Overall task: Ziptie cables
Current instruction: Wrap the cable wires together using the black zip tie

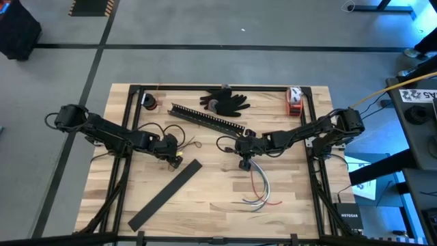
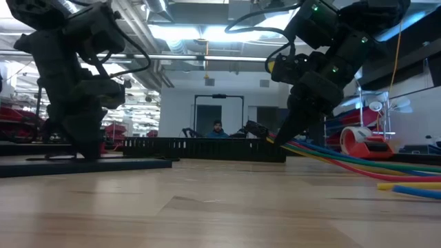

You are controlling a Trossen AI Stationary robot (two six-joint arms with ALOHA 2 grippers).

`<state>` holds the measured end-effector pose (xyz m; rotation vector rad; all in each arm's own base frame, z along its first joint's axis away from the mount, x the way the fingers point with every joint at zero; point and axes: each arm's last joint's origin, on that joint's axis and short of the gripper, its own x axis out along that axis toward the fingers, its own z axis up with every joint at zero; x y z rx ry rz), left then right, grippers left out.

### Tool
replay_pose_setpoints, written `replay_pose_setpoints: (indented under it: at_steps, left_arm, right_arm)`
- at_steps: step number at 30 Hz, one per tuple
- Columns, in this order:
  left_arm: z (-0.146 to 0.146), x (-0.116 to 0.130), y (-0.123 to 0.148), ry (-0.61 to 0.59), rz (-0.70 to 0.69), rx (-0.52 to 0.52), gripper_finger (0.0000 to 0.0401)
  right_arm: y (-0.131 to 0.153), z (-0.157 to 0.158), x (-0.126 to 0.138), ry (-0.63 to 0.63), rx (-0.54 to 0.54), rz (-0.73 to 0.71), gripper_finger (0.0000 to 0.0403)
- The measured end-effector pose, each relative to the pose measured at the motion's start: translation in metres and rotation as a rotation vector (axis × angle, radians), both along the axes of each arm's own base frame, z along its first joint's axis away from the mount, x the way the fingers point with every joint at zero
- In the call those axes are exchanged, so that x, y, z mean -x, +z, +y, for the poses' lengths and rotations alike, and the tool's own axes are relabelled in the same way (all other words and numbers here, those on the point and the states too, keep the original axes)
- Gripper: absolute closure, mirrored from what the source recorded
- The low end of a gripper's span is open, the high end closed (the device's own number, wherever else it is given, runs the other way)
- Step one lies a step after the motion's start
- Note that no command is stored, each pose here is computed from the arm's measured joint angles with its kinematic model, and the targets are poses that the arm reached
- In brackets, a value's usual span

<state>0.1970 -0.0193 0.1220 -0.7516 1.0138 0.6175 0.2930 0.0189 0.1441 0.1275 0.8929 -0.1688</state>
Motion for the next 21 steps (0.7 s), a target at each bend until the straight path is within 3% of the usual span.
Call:
replay_pose_setpoints:
  at_steps: [6,13,16,21]
  left_arm:
    - [-0.001,-0.015,0.017,-0.089,-0.056,-0.050,0.0400]
    - [0.002,-0.037,0.079,-0.137,-0.287,-0.113,0.0401]
    - [0.007,-0.045,0.111,-0.116,-0.414,-0.194,0.0401]
    - [0.020,-0.060,0.139,-0.112,-0.612,-0.335,0.0401]
  right_arm:
    - [0.001,0.001,0.000,0.017,-0.009,0.002,0.0393]
    - [0.030,0.002,-0.017,0.065,0.020,-0.065,0.0393]
    - [0.045,0.003,-0.026,0.108,0.059,-0.102,0.0393]
    - [0.060,0.002,-0.042,0.143,0.159,-0.144,0.0393]
